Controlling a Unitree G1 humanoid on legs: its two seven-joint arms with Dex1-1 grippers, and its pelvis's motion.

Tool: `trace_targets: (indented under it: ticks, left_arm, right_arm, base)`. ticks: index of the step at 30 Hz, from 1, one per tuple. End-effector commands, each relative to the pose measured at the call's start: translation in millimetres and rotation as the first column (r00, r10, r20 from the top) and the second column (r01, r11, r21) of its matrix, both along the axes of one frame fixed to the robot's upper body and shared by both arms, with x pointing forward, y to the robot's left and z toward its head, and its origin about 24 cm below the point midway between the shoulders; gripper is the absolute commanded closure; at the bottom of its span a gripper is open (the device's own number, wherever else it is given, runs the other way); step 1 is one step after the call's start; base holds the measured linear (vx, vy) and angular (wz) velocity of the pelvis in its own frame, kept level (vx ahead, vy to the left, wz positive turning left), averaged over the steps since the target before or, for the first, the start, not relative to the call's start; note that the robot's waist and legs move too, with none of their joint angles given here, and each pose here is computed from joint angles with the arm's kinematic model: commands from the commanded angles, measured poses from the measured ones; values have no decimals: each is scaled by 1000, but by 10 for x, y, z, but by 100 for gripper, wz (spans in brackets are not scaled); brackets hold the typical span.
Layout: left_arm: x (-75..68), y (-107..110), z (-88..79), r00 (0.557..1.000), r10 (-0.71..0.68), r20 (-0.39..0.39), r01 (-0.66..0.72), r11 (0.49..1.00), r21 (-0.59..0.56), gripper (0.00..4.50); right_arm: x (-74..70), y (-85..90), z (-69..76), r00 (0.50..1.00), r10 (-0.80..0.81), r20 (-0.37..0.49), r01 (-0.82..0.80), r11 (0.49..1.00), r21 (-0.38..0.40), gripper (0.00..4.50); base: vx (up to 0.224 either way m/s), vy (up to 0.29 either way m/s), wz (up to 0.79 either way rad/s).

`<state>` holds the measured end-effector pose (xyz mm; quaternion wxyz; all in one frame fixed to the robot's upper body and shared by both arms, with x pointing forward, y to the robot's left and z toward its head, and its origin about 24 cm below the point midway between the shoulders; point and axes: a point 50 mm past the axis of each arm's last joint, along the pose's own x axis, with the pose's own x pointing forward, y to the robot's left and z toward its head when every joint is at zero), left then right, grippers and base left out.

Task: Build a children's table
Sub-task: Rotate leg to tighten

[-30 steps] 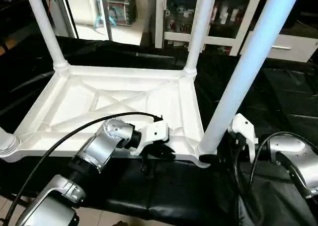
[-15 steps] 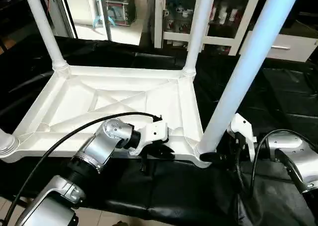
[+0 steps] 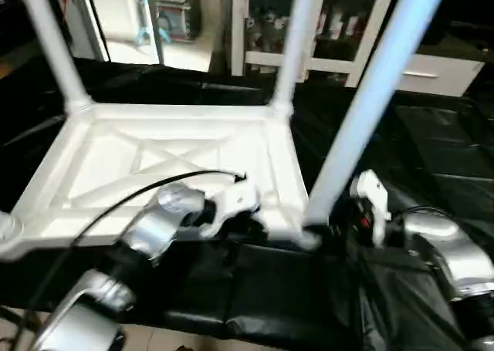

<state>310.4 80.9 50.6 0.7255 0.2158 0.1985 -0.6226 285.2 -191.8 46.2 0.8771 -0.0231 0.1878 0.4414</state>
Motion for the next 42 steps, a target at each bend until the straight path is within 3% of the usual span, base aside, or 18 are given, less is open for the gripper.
trace_targets:
  ticks: [1,2,5,6,8,9,12,16,20,21,25,29,32,34,38,40,42]
  left_arm:
    - [76,-136,-2,997,81,15,-81,997,0,450]
    - [94,-145,-1,995,102,17,-102,995,0,450]
    - [299,-273,13,930,364,57,-365,931,9,450]
    - [351,-339,30,905,414,93,-417,909,8,450]
    - [383,-391,49,890,439,121,-442,897,-1,450]
    - [414,-488,83,872,469,142,-469,883,-31,450]
    - [438,-570,140,861,484,159,-480,875,-63,450]
    - [444,-547,129,862,480,163,-480,876,-48,450]
    - [458,-469,77,861,482,164,-485,874,-21,450]
    - [460,-448,68,863,478,165,-482,876,-16,450]
    - [439,-301,50,887,421,188,-427,904,-11,450]
    - [434,-210,39,890,414,191,-418,908,-17,450]
    - [389,-83,-3,915,362,179,-366,931,-9,450]
    - [274,-37,-22,964,215,155,-214,977,-19,450]
    - [148,-25,-24,991,79,104,-76,997,-35,450]
    - [50,-40,-17,997,-24,67,27,999,-46,450]
    - [36,-45,-15,997,-40,66,43,998,-45,450]
  right_arm:
    - [39,-36,-109,987,-156,-29,154,986,-69,193]
    - [47,-27,-120,984,-178,-29,175,982,-77,193]
    - [173,84,-233,878,-477,34,475,860,-188,193]
    - [215,163,-236,819,-569,69,571,800,-183,193]
    - [240,226,-233,773,-629,82,633,755,-174,198]
    - [268,385,-207,765,-633,115,643,748,-165,208]
    - [299,530,-186,794,-596,119,608,779,-157,229]
    - [304,541,-169,801,-586,122,598,784,-165,230]
    - [287,558,-113,807,-573,143,589,799,-121,230]
    - [285,553,-96,810,-568,145,583,805,-108,201]
    - [228,441,61,828,-517,215,535,844,-33,162]
    - [186,358,115,849,-467,245,483,876,-3,132]
    - [153,137,163,884,-408,229,416,909,13,107]
    - [138,-50,250,916,-337,217,342,939,14,94]
    - [63,-111,317,966,-174,189,179,984,-6,55]
    - [-52,-107,314,992,6,130,-1,999,-37,42]
    - [-63,-111,312,992,24,122,-19,999,-42,21]
  base:
    - [0,0,0]
    - [0,0,0]
    - [0,0,0]
    - [0,0,0]
    - [0,0,0]
    - [0,0,0]
    - [0,0,0]
    - [0,0,0]
    - [0,0,0]
    - [0,0,0]
    - [0,0,0]
    - [0,0,0]
    - [0,0,0]
    - [0,0,0]
    - [0,0,0]
    - [0,0,0]
    - [0,0,0]
